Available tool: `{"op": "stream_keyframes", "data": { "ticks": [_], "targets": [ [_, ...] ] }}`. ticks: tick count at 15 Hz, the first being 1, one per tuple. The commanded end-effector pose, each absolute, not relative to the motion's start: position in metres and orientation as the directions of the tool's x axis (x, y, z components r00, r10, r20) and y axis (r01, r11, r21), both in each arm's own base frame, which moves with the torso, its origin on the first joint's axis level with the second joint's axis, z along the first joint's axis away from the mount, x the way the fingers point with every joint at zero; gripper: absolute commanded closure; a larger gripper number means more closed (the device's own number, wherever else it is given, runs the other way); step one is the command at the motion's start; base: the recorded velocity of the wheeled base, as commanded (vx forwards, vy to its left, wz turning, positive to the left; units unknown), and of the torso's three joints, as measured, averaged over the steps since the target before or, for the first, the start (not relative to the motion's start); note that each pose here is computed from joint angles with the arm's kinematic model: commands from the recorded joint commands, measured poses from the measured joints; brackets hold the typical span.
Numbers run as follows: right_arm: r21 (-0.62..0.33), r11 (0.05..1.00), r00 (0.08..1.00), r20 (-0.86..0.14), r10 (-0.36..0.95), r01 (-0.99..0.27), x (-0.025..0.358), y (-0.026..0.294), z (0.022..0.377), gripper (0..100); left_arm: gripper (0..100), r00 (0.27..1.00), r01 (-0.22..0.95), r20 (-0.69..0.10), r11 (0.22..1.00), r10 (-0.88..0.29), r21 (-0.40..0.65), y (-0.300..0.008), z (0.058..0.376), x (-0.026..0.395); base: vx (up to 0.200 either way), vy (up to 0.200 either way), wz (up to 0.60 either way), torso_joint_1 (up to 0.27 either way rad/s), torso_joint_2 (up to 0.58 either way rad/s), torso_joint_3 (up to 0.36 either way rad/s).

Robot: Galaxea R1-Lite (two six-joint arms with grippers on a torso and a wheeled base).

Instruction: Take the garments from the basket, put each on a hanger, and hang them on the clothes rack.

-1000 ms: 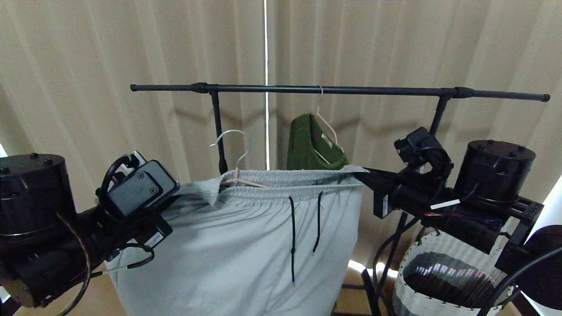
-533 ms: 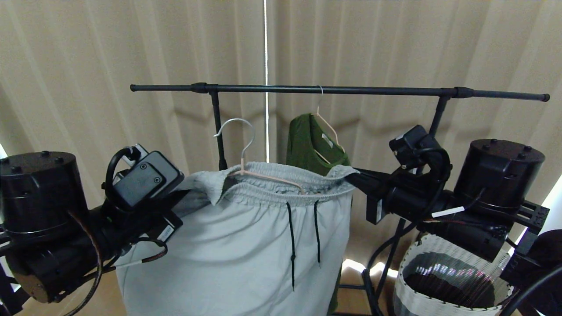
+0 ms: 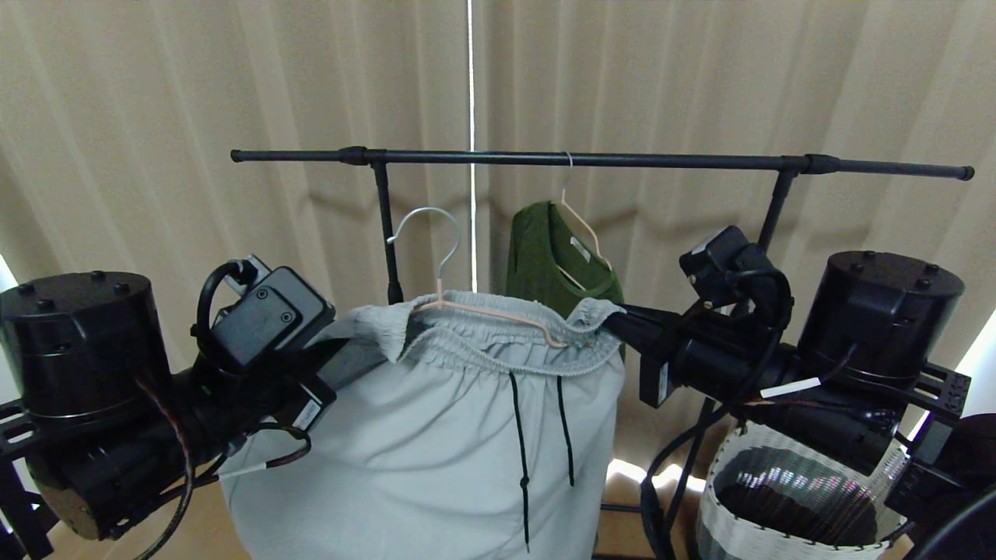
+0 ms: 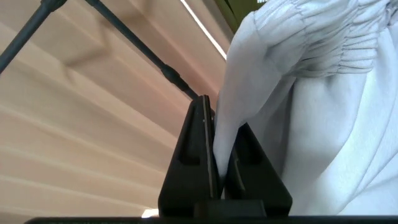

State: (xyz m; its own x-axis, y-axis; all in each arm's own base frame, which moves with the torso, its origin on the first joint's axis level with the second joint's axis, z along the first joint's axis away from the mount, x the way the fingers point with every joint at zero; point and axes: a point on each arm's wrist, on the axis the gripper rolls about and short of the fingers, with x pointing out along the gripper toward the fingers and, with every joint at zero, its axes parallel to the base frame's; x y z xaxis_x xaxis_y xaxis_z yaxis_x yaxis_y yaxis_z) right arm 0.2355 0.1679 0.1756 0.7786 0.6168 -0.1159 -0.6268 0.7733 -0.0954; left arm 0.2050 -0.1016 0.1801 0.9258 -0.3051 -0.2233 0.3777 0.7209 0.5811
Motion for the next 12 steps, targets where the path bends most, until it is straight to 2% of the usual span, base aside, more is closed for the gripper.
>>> {"op": "stream_keyframes", "data": {
  "ticks": [1, 4, 5, 10, 12],
  "targets": [
    [-0.095, 0.772, 0.777, -0.118, 0.618, -0.629, 0.235, 0.168, 0.175, 100, 100, 0.925, 0.379, -0.224, 0.72, -0.306, 0.582, -0.102, 0.18, 0.205, 0.0, 0.0, 0.0, 0.0, 0.0, 0.0],
    [-0.096, 0.762, 0.767, -0.128, 0.628, -0.64, 0.232, 0.171, 0.174, 100, 100, 0.927, 0.375, -0.216, 0.723, -0.307, 0.58, -0.103, 0.182, 0.205, 0.0, 0.0, 0.0, 0.0, 0.0, 0.0],
    [-0.097, 0.761, 0.766, -0.136, 0.628, -0.641, 0.232, 0.171, 0.172, 0, 100, 0.93, 0.367, -0.208, 0.728, -0.304, 0.579, -0.102, 0.184, 0.207, 0.0, 0.0, 0.0, 0.0, 0.0, 0.0],
    [-0.124, 0.76, 0.769, -0.165, 0.618, -0.638, 0.217, 0.157, 0.164, 0, 100, 0.972, 0.23, -0.16, 0.817, -0.17, 0.529, -0.098, 0.197, 0.216, 0.0, 0.0, 0.0, 0.0, 0.0, 0.0],
    [-0.119, 0.727, 0.736, -0.147, 0.661, -0.676, 0.214, 0.156, 0.169, 0, 100, 0.97, 0.238, -0.17, 0.833, -0.175, 0.5, -0.1, 0.194, 0.216, 0.0, 0.0, 0.0, 0.0, 0.0, 0.0]
  ]
}}
